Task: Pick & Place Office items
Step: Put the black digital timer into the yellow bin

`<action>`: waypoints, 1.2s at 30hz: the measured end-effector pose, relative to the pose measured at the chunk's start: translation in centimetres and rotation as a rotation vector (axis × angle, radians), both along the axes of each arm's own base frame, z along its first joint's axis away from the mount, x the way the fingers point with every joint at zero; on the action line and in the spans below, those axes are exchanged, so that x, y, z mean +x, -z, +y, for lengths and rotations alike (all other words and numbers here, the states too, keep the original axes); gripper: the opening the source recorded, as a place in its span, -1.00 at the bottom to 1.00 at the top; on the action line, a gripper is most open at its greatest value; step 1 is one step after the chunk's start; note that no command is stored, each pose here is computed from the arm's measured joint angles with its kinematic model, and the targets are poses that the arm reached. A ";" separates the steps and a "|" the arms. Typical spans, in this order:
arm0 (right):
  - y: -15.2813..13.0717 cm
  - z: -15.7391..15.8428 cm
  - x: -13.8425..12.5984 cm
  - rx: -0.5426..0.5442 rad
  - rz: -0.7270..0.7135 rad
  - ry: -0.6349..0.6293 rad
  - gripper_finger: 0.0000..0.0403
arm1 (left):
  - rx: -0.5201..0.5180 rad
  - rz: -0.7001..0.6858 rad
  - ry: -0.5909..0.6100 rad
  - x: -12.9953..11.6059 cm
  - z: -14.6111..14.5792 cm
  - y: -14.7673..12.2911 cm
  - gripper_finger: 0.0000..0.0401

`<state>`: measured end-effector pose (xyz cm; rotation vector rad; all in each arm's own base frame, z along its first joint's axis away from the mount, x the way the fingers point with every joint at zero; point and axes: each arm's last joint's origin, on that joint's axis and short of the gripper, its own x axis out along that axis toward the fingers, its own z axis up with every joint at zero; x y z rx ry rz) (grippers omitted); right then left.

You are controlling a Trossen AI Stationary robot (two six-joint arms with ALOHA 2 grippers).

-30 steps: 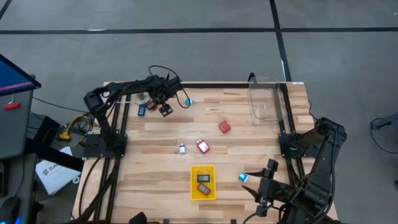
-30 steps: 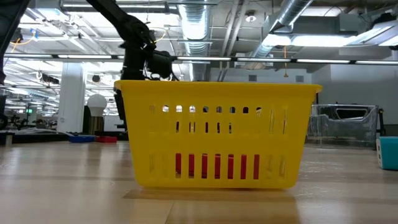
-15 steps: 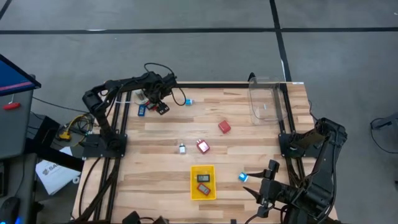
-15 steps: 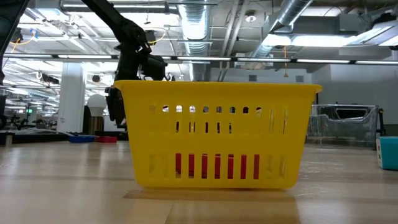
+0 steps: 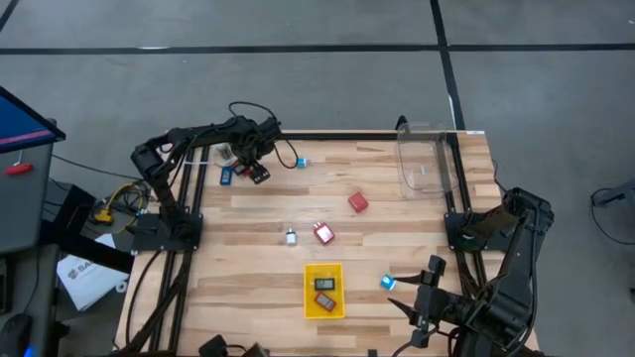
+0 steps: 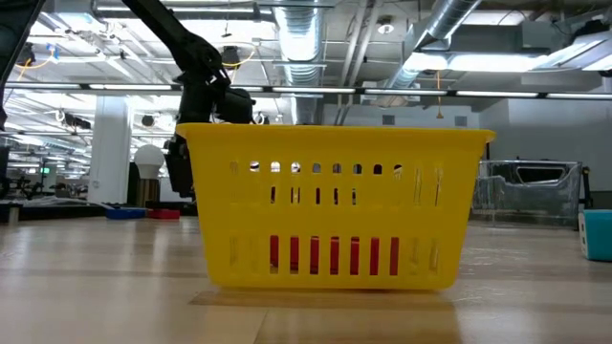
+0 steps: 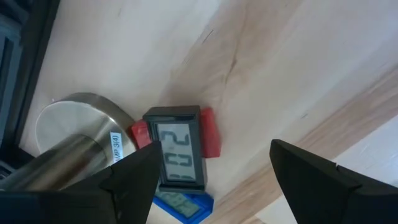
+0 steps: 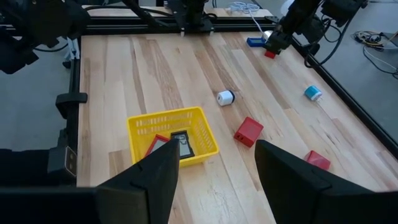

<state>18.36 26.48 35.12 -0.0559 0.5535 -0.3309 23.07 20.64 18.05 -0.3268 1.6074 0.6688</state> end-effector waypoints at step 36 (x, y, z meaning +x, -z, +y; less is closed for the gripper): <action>0.0 0.1 -0.1 0.000 0.001 -0.008 0.01 | 0.034 0.050 -0.091 -2.0 1.0 1.2 0.47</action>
